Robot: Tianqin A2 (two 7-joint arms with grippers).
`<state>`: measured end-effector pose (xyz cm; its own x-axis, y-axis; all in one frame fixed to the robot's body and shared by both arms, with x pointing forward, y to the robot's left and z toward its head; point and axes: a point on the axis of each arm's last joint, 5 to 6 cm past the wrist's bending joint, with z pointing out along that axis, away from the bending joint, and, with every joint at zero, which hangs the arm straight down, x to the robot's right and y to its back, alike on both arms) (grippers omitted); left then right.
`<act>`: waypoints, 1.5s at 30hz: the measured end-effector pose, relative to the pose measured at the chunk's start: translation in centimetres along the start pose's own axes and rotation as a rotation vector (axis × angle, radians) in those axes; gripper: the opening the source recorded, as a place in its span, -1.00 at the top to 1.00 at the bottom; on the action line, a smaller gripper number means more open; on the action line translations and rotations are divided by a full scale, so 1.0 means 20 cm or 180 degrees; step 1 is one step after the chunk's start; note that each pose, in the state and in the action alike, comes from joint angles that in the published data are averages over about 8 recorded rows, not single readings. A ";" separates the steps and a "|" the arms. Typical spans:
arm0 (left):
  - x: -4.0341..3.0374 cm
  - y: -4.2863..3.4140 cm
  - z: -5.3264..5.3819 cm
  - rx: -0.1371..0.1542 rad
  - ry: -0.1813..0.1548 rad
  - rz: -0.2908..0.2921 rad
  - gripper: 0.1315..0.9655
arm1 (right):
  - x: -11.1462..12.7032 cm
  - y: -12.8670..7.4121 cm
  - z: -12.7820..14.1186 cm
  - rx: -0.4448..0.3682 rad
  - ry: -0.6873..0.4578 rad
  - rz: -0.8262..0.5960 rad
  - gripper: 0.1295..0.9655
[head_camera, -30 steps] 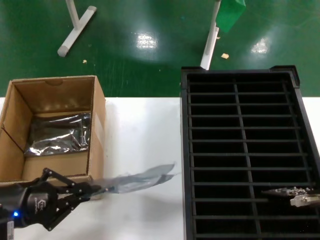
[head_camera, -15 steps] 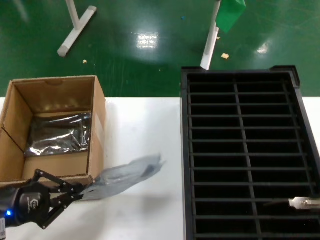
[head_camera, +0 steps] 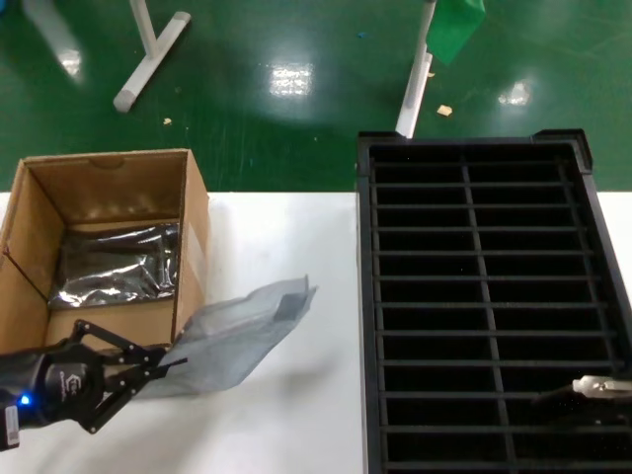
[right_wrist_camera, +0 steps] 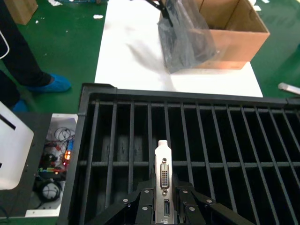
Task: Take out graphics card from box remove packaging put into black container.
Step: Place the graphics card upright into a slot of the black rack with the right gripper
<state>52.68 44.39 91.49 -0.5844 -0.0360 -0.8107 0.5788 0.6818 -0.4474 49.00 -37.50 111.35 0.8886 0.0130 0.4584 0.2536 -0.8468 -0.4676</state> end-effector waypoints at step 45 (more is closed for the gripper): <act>0.018 0.082 0.11 -0.0009 0.0008 -0.0113 0.98 | 0.14 0.13 0.16 -0.0012 -0.0227 0.0101 0.83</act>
<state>54.63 43.94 89.65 -0.6059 -0.0584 -0.7934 0.5560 0.6821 -0.4749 53.44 -37.99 109.05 0.9212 0.0239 0.3884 0.2237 -0.8493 -0.4782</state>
